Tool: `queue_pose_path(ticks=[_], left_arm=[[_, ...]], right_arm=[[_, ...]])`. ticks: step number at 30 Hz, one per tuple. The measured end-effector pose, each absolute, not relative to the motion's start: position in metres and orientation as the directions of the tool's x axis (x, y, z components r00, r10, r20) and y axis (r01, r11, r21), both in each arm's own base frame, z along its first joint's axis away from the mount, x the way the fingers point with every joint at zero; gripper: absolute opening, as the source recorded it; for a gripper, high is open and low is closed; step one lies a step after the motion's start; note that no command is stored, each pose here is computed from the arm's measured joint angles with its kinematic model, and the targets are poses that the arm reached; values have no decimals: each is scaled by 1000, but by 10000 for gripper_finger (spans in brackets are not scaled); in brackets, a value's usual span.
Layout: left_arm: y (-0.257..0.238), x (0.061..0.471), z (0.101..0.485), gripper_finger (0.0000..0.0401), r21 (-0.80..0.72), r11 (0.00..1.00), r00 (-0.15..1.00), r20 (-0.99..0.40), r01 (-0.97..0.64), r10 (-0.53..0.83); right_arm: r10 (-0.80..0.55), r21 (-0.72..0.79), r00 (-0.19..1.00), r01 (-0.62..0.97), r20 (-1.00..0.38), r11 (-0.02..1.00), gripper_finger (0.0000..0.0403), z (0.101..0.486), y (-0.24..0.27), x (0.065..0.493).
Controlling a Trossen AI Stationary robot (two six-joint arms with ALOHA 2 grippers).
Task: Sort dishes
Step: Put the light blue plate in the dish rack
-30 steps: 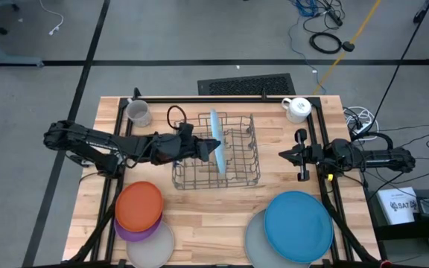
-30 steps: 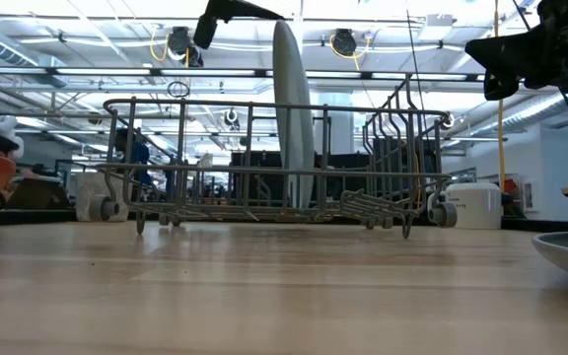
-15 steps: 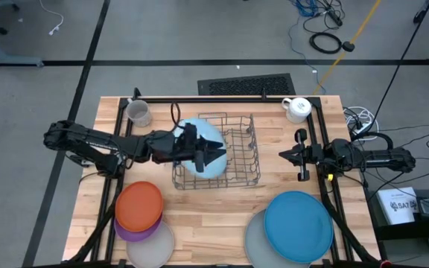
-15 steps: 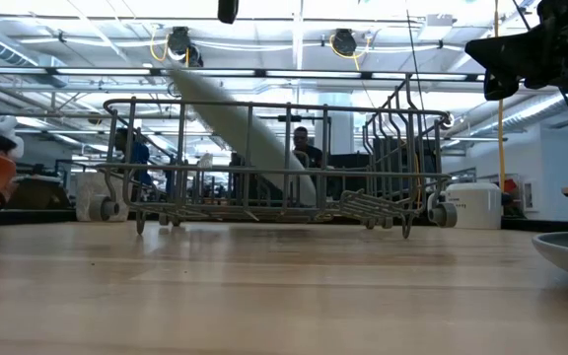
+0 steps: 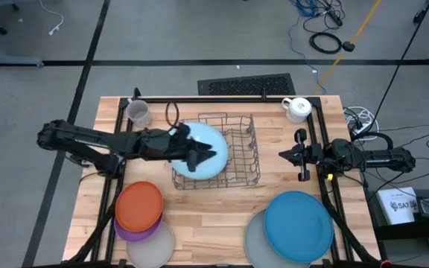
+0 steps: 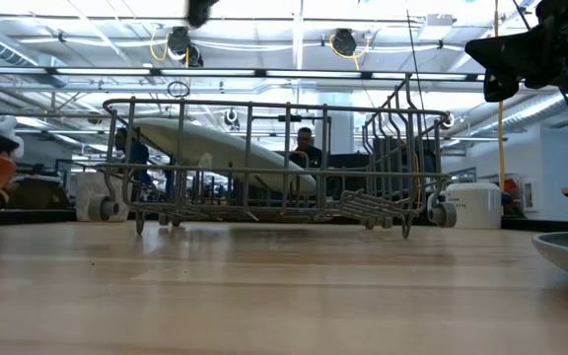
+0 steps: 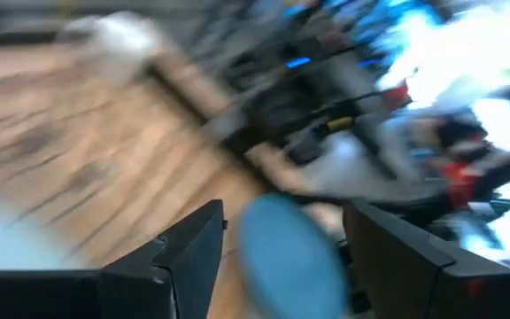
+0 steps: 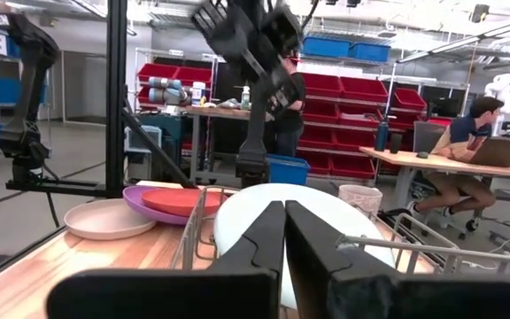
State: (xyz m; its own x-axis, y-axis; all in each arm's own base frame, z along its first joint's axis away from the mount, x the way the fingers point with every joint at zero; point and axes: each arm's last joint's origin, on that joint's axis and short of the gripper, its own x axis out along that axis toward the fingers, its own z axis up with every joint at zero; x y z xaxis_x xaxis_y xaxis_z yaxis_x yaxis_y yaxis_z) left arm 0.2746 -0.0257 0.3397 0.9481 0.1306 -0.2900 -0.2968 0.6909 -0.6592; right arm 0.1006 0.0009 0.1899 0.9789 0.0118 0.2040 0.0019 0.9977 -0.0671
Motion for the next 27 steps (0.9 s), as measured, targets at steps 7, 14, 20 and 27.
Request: queue_pose_path(ticks=[7, 14, 20, 27], left_arm=[[-21, 209, 339, 233, -567, 574, 794, -536, -591, 288], [-17, 154, 327, 194, -413, 448, 582, -732, -793, 355], [-18, 144, 316, 77, -312, 432, 477, -805, -846, 353], [-21, 147, 272, 4, -204, 496, 377, -883, -844, 279]], right_arm=[[12, -63, 979, 1, 204, 998, 9, 190, 1, 101], [12, -64, 979, 1, 204, 998, 9, 190, 1, 101], [12, -66, 979, 2, 204, 998, 9, 190, 1, 101], [12, -66, 979, 2, 204, 998, 9, 190, 1, 101]])
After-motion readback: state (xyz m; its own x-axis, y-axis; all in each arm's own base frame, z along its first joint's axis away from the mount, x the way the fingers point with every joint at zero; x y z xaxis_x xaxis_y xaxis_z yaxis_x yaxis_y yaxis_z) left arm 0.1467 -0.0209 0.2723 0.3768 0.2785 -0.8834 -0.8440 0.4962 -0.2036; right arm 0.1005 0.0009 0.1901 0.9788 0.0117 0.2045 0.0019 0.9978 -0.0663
